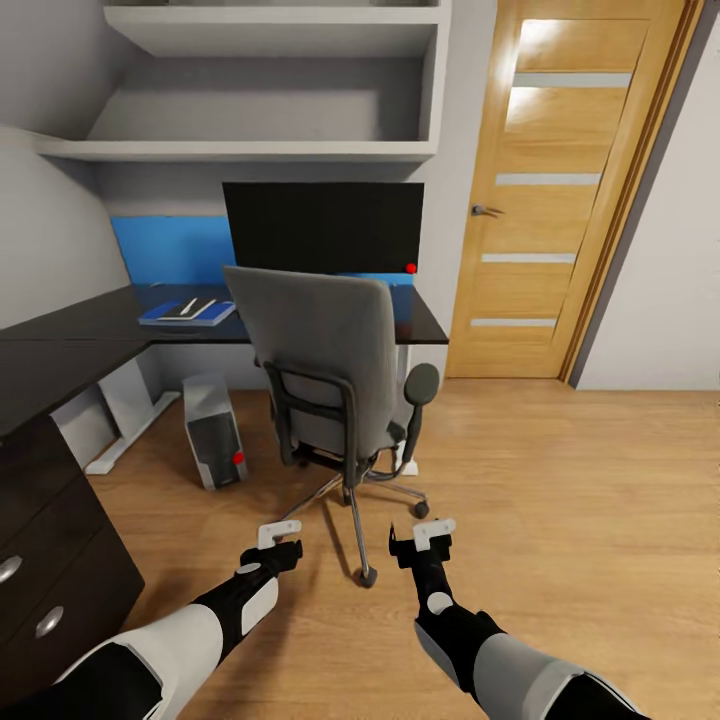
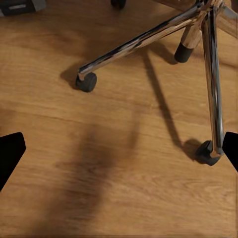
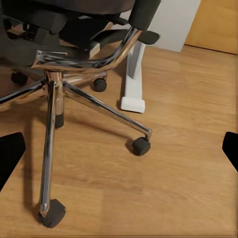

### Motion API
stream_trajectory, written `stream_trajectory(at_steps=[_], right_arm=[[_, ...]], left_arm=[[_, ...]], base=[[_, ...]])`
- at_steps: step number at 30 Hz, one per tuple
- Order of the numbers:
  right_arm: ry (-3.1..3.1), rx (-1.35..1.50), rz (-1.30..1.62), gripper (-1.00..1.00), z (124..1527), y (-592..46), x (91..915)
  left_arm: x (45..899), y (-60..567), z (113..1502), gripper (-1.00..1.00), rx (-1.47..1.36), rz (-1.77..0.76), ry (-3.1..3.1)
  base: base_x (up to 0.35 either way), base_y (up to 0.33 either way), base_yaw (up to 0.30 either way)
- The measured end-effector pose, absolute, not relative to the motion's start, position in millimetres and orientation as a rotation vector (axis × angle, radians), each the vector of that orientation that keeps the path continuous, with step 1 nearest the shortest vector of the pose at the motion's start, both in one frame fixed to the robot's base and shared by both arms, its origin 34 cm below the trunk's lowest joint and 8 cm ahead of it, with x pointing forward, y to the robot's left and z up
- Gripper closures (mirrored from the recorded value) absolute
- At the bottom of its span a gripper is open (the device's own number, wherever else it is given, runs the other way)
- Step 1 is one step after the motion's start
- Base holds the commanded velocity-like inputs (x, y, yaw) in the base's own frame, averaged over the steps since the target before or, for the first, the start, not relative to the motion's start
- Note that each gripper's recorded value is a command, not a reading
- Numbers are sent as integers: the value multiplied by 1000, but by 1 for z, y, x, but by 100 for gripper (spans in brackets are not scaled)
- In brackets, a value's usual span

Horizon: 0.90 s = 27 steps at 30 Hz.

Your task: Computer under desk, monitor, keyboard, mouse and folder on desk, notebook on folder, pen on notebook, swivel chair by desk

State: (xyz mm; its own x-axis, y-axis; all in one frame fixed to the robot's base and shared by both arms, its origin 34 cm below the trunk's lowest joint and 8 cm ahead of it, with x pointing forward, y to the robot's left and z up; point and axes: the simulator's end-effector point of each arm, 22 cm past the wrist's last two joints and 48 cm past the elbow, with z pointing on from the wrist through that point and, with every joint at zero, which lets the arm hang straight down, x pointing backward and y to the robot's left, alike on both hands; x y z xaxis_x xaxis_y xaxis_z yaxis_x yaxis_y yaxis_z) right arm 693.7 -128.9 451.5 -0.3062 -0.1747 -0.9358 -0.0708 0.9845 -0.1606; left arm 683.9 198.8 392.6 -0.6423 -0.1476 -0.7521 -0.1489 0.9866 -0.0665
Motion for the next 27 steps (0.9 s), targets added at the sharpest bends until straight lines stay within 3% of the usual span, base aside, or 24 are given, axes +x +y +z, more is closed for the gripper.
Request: stream_trajectory(at_steps=[9,21,27], right_arm=[[1884,-151,-101,-100,472,-131,699],[1886,-151,-101,-100,497,-132,705],[1911,-144,-117,-100,500,-139,701]], left_arm=[[689,198,413,-100,-203,8,2280],[695,198,438,-100,-207,6,2282],[675,197,430,-100,-213,31,2343]], base=[[-17,0,0],[-311,0,0],[-97,0,0]])
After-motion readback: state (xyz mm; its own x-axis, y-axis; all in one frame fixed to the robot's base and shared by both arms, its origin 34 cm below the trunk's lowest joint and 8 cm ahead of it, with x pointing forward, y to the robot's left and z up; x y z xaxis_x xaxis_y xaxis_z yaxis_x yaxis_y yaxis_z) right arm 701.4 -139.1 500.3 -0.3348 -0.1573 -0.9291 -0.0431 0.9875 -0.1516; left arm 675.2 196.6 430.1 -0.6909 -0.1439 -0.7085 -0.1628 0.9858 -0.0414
